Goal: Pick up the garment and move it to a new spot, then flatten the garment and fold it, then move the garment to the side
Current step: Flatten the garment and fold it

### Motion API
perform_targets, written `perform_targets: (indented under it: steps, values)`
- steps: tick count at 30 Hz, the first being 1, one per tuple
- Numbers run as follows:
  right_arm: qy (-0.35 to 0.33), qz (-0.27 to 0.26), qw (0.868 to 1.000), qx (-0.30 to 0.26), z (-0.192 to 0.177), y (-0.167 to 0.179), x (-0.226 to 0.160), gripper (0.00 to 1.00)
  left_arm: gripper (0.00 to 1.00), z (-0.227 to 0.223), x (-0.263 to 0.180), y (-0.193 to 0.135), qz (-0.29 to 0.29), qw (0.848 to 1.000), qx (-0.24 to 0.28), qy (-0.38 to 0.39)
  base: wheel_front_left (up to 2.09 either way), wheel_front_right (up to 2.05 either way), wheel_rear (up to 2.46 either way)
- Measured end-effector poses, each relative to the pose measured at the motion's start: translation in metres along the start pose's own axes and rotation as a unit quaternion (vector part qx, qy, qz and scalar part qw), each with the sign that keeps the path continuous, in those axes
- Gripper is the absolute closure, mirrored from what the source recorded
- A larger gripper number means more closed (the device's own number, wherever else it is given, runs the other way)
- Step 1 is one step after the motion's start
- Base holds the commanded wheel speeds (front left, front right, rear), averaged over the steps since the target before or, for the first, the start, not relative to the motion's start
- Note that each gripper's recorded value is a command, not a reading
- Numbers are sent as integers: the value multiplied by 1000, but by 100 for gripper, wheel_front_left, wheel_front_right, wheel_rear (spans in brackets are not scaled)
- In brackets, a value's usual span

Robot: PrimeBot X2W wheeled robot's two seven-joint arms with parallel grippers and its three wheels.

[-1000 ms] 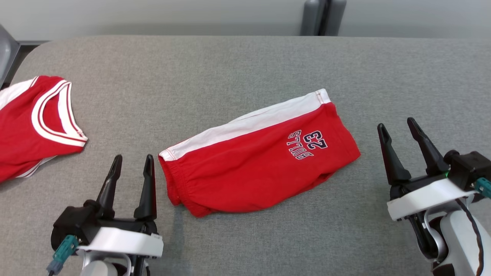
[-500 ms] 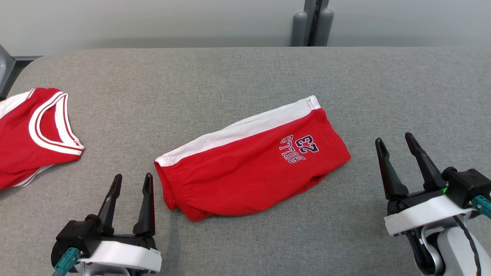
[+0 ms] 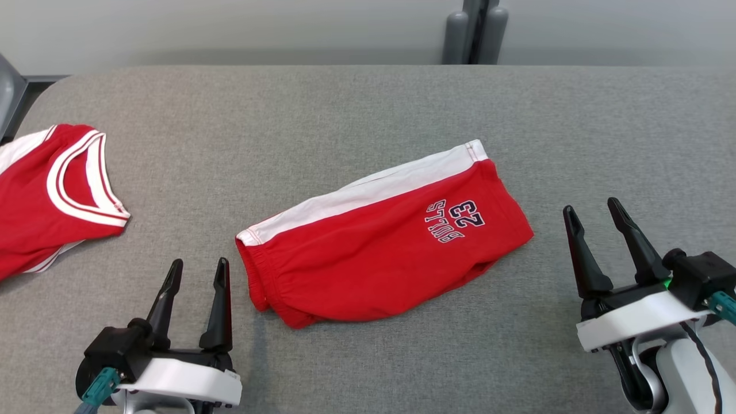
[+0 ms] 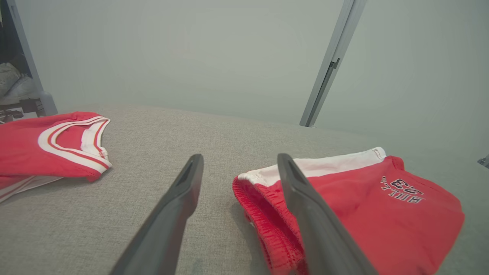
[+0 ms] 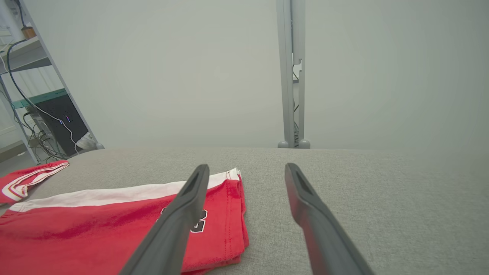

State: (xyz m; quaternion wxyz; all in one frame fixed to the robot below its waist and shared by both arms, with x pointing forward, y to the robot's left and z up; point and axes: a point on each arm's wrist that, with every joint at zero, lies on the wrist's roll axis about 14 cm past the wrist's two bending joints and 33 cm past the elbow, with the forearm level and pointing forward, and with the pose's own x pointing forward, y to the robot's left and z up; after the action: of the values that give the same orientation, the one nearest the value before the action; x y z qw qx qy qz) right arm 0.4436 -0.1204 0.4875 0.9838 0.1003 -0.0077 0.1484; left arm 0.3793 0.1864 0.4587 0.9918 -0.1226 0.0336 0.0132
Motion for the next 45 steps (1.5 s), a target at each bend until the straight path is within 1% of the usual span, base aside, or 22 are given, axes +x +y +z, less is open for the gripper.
perform_targets:
  steps: [7, 13, 16, 20, 26, 27, 28, 29, 30, 31, 37, 45]
  values:
    - [33, 30, 999, -4, -20, 12, 25, 0, 0, 5, 8, 8, 9, 1000, 12, -7, 0, 0, 0]
    - [86, 56, 995, -5, -57, 21, 45, 0, 0, 5, 10, 23, 30, 999, 23, -7, 0, 0, 0]
    - [117, 62, 991, -2, -80, 23, 48, 0, 0, 4, 9, 31, 41, 999, 27, -5, 0, 0, 0]
    - [157, 58, 986, 10, -110, 23, 46, 0, 0, 0, 5, 40, 58, 998, 26, 2, 0, 0, 0]
    - [185, 52, 981, 24, -127, 24, 43, 0, 0, -3, 3, 43, 65, 998, 25, 5, 0, 0, 0]
    - [189, 50, 980, 26, -128, 23, 43, 16, 0, -3, 4, 43, 64, 998, 26, 5, 0, 0, 0]
    - [191, 47, 980, 28, -129, 22, 43, 20, 0, -3, 4, 42, 61, 998, 26, 5, 0, 0, 0]
    - [191, 45, 980, 33, -129, 22, 43, 21, 0, -3, 5, 41, 60, 998, 26, 5, 0, 0, 0]
    - [193, 42, 980, 36, -129, 22, 42, 85, 0, -3, 6, 40, 58, 998, 26, 4, 0, 0, 0]
    - [194, 40, 979, 39, -129, 21, 42, 100, 0, -2, 7, 38, 56, 998, 27, 3, 0, 0, 0]
    - [196, 33, 979, 52, -127, 21, 35, 100, 0, -1, 12, 32, 43, 999, 27, 0, 0, 0, 0]
    - [178, 4, 981, 74, -114, 12, 8, 100, 0, 3, 10, 20, 23, 999, 27, -7, 0, 0, 0]
